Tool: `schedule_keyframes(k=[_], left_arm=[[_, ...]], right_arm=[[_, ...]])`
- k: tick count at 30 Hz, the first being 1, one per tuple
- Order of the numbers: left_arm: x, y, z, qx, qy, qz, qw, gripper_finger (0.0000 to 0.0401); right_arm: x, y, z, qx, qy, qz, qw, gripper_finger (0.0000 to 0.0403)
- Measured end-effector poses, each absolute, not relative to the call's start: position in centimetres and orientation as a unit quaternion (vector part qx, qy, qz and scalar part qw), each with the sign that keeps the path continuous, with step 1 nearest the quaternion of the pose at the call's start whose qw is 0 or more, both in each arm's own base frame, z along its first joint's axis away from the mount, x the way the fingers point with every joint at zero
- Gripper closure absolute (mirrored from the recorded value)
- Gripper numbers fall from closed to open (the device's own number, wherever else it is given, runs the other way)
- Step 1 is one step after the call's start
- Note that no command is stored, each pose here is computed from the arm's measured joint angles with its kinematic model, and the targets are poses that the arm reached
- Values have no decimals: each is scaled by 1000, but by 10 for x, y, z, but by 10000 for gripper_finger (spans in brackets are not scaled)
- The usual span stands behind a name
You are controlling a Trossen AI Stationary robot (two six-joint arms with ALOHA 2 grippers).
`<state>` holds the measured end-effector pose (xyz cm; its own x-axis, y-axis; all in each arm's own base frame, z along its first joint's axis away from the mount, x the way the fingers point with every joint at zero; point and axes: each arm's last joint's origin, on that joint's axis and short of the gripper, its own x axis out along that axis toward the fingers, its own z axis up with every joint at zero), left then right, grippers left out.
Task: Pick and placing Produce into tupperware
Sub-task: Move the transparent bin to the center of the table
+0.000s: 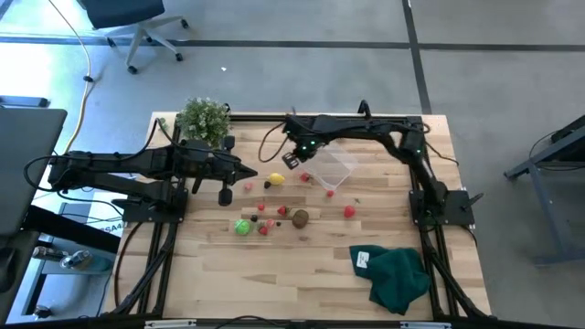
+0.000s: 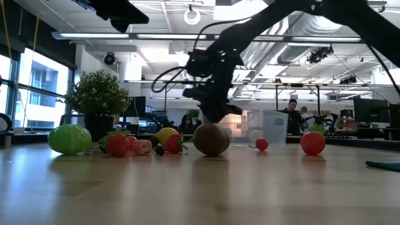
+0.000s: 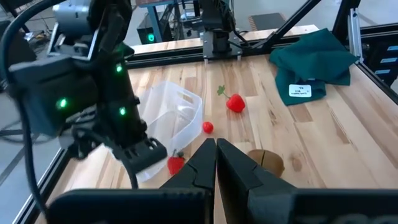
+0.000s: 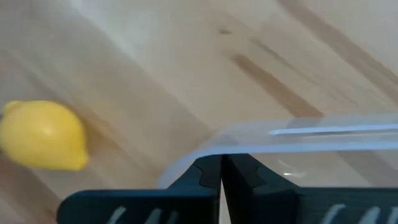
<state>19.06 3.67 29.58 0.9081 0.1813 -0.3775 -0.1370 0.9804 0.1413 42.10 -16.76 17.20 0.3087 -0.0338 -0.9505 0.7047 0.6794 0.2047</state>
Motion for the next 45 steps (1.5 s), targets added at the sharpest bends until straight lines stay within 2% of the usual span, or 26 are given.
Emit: schedule_keyframes(k=[9,18,22,28,33,37,45], left_arm=[[191,37,296,56,199,81,975,396],[191,36,296,54,199,73,976,396],[191,36,295,54,199,72,976,396],[191,36,295,54,199,72,976,396],[191,36,295,54,200,72,976,396],[191,36,295,54,200,72,976,396],[191,36,295,54,200,73,976,396]], right_arm=[[464,-129,178,281,568,-179,753,401],[469,-80,178,262,609,-130,737,401],[470,-71,178,239,613,-141,740,401],[466,-87,178,220,615,-179,736,401],[454,-114,177,201,631,-233,712,401],[446,-130,176,198,642,-244,700,401],[446,-152,177,195,615,-246,724,401]])
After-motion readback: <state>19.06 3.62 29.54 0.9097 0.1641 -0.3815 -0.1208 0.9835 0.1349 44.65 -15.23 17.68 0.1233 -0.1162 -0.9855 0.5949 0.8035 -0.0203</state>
